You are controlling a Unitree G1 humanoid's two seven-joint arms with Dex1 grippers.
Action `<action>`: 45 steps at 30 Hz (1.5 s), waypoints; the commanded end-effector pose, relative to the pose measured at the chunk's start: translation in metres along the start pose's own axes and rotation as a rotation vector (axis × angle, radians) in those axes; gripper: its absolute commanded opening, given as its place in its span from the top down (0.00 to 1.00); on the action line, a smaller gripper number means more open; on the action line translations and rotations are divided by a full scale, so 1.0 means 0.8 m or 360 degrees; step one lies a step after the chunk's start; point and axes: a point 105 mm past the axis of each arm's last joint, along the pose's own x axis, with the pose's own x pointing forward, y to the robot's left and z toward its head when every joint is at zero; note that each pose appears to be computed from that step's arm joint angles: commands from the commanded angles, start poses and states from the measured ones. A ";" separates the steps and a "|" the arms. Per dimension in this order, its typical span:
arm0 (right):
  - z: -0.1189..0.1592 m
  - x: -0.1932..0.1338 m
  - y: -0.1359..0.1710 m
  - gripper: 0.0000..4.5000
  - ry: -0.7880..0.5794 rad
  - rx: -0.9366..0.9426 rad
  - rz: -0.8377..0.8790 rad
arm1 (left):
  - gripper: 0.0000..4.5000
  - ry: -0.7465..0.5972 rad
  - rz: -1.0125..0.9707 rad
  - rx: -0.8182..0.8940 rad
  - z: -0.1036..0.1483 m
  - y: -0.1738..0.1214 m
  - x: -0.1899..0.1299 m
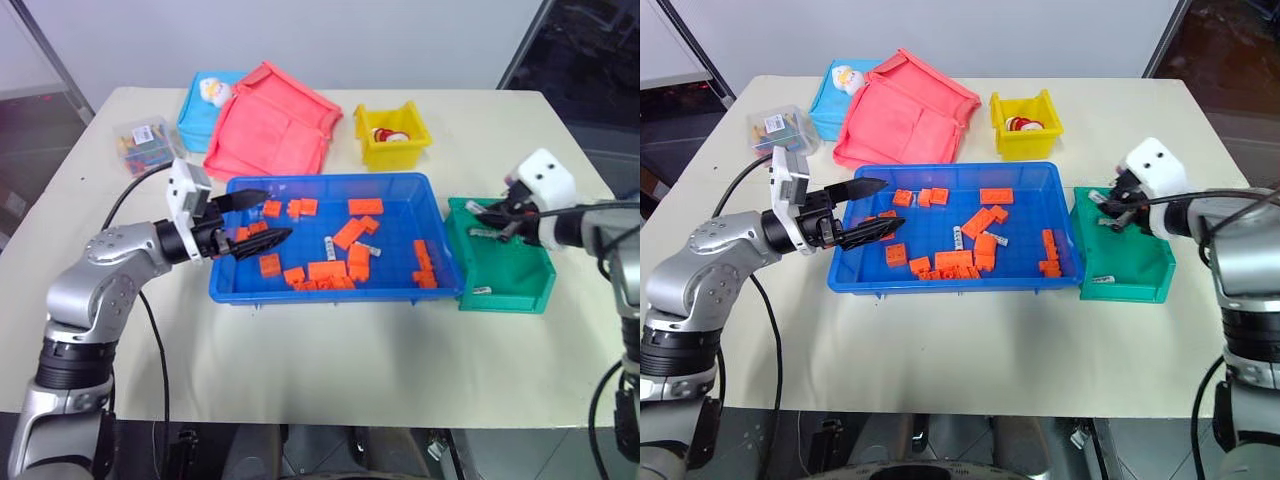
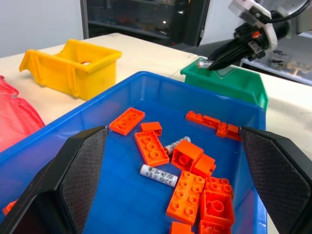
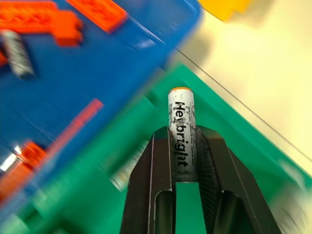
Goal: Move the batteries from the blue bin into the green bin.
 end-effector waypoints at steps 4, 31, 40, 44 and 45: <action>0.001 -0.022 -0.022 0.98 -0.0027 -0.0048 -0.0144 | 0.00 -0.0025 -0.0040 0.0053 0.007 0.000 0.004; 0.149 0.080 0.177 0.01 -0.0536 0.0208 0.0768 | 0.00 0.0130 0.0094 0.0119 0.004 -0.006 -0.034; 0.114 0.096 0.241 0.01 -0.0371 0.0221 0.1009 | 0.00 0.0115 0.0184 0.0088 0.002 -0.020 -0.043; 0.101 0.100 0.248 0.01 -0.0311 0.0225 0.1033 | 0.00 0.0104 0.0215 0.0074 0.000 -0.024 -0.044; 0.098 0.101 0.249 0.01 -0.0298 0.0224 0.1036 | 0.00 0.0101 0.0223 0.0071 -0.001 -0.025 -0.045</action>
